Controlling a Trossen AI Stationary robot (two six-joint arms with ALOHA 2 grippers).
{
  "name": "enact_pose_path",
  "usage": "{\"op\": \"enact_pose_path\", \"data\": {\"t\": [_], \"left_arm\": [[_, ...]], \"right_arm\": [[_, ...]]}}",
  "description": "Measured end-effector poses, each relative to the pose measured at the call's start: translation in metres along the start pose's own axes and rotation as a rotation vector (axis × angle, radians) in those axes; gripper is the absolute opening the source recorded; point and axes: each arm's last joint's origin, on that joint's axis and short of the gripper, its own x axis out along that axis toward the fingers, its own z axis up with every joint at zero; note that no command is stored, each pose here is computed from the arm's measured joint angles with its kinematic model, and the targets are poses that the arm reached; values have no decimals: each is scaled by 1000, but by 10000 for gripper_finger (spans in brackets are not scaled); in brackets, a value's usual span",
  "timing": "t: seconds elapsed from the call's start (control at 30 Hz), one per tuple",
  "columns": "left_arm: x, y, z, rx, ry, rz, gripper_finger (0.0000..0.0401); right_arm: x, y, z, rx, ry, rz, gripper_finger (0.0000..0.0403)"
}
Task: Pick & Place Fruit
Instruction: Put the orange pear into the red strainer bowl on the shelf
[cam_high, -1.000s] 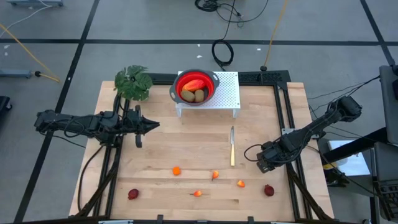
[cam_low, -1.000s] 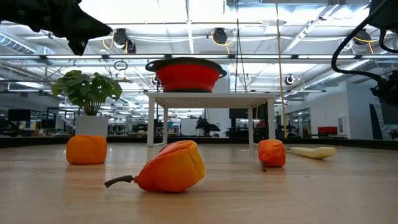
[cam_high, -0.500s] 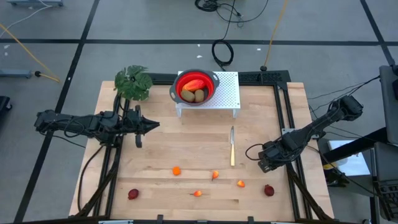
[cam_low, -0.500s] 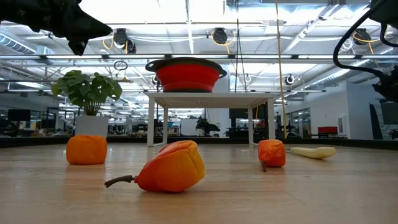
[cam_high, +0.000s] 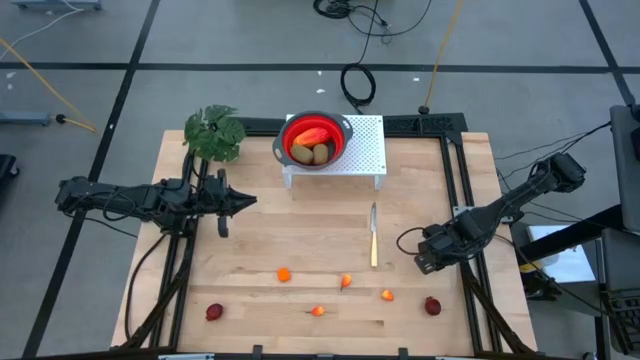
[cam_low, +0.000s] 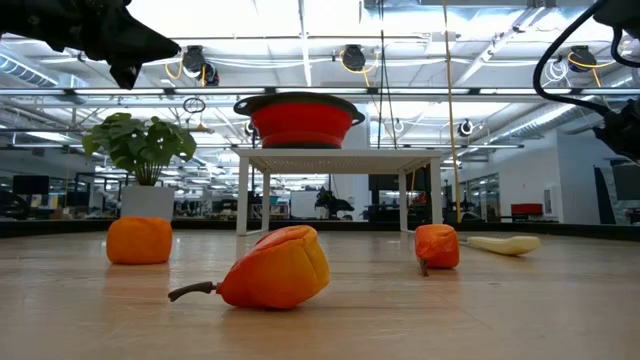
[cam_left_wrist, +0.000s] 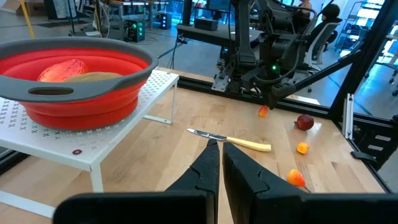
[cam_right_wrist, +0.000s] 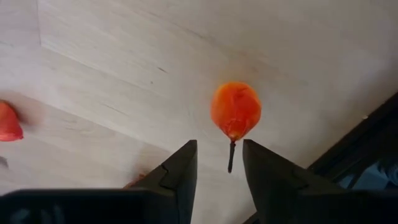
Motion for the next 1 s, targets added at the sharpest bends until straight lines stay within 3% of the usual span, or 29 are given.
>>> {"op": "enact_pose_path", "data": {"t": [0.53, 0.83, 1.0], "left_arm": [[0, 0, 0, 0, -1, 0, 19], [0, 0, 0, -7, -1, 1, 19], [0, 0, 0, -25, -1, 1, 19]], "right_arm": [[0, 0, 0, -5, -1, -3, 62], [0, 0, 0, -21, 0, -3, 6], [0, 0, 0, -35, 3, -1, 4]]}}
